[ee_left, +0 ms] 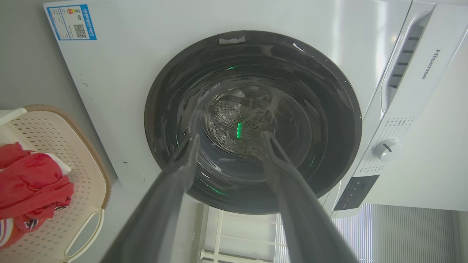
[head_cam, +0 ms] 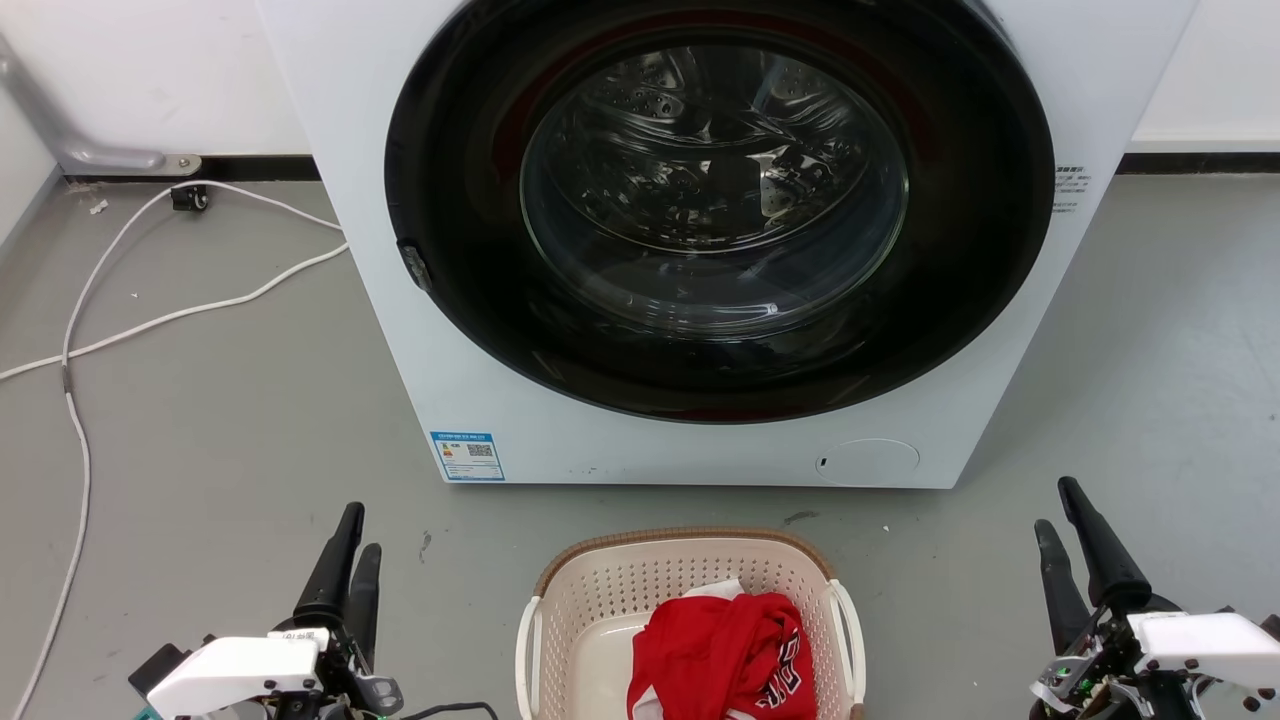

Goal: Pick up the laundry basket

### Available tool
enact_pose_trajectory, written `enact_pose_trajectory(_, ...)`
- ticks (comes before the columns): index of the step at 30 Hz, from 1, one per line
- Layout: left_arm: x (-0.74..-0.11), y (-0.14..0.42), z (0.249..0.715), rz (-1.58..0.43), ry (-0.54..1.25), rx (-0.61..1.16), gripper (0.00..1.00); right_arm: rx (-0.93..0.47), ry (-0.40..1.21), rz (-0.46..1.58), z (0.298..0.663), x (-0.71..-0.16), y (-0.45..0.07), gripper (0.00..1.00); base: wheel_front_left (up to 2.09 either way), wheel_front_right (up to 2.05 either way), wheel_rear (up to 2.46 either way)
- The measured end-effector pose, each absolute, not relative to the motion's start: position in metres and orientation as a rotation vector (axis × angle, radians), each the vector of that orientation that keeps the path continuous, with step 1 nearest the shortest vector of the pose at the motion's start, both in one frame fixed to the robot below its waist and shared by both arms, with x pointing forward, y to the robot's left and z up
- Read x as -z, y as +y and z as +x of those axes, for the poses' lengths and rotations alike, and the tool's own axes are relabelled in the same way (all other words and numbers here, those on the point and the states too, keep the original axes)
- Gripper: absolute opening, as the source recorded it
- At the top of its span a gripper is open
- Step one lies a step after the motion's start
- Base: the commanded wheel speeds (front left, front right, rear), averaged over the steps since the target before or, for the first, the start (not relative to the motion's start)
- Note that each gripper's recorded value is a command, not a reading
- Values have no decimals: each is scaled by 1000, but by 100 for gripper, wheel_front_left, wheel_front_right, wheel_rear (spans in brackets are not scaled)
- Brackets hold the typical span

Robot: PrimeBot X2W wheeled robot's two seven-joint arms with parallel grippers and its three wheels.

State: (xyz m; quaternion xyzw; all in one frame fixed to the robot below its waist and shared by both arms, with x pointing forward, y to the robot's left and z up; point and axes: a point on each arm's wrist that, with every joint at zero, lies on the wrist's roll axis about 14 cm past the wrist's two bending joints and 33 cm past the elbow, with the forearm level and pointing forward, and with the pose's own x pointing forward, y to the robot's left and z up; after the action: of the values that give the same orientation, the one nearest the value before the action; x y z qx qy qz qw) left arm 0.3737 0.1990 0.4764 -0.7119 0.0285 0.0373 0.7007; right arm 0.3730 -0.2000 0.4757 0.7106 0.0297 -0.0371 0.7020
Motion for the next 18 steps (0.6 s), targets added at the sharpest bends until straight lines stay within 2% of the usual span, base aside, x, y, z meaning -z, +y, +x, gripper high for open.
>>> enact_pose_trajectory(11,-486,201,373,-1542,17,-84,100,100,29,1543,371,-480,-203,100,0,0,0)
enact_pose_trajectory(18,-482,215,370,-1464,-9,-135,100,108,8,1426,372,-484,-208,100,0,0,0)
